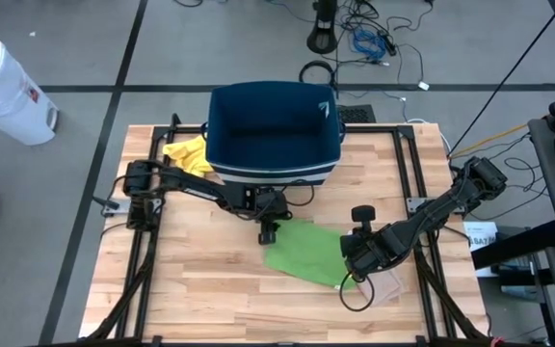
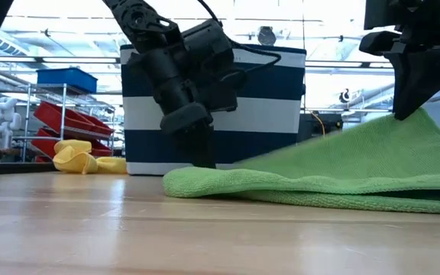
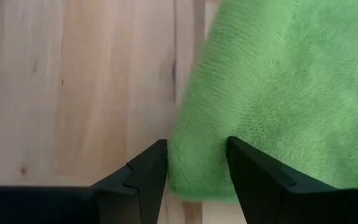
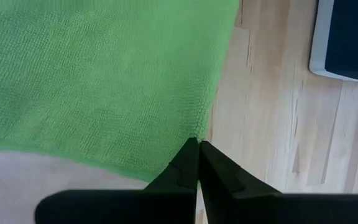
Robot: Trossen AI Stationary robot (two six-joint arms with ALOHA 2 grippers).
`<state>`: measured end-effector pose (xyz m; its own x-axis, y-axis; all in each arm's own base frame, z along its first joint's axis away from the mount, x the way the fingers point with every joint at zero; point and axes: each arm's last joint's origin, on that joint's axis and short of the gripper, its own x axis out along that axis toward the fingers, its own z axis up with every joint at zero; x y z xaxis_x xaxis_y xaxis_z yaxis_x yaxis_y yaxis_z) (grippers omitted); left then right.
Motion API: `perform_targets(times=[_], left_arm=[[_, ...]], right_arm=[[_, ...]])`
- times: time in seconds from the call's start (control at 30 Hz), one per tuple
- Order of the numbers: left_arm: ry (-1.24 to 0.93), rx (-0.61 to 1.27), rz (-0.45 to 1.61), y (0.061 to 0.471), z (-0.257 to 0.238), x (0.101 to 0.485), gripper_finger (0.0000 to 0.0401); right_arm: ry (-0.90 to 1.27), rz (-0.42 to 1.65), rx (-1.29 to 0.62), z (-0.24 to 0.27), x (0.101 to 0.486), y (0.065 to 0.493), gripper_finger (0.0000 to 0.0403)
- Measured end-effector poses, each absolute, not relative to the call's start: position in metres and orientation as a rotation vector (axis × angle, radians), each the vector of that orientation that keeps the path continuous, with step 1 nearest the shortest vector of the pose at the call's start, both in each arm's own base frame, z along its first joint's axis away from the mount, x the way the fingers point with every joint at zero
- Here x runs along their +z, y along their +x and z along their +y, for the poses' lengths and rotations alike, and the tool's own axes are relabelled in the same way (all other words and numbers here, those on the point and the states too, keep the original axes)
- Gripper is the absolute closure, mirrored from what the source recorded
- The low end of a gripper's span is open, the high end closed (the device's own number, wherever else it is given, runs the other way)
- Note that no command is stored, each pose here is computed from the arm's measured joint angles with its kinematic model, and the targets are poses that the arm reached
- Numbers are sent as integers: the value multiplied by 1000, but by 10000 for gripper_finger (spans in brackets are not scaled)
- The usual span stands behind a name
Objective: Fold towel
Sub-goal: Fold the green towel
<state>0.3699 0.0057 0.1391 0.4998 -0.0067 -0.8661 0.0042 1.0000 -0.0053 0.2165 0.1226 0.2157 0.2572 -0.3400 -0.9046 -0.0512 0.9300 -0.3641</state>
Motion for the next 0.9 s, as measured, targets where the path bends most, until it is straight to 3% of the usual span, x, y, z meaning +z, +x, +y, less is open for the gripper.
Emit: perform_targets(times=[0.57, 0.9], left_arm=[[105, 88, 1037, 367, 0, 150, 227], [202, 116, 1039, 364, -25, 152, 227]], right_arm=[[-348, 1242, -144, 127, 216, 223, 399], [-366, 1326, -211, 121, 216, 214, 306]])
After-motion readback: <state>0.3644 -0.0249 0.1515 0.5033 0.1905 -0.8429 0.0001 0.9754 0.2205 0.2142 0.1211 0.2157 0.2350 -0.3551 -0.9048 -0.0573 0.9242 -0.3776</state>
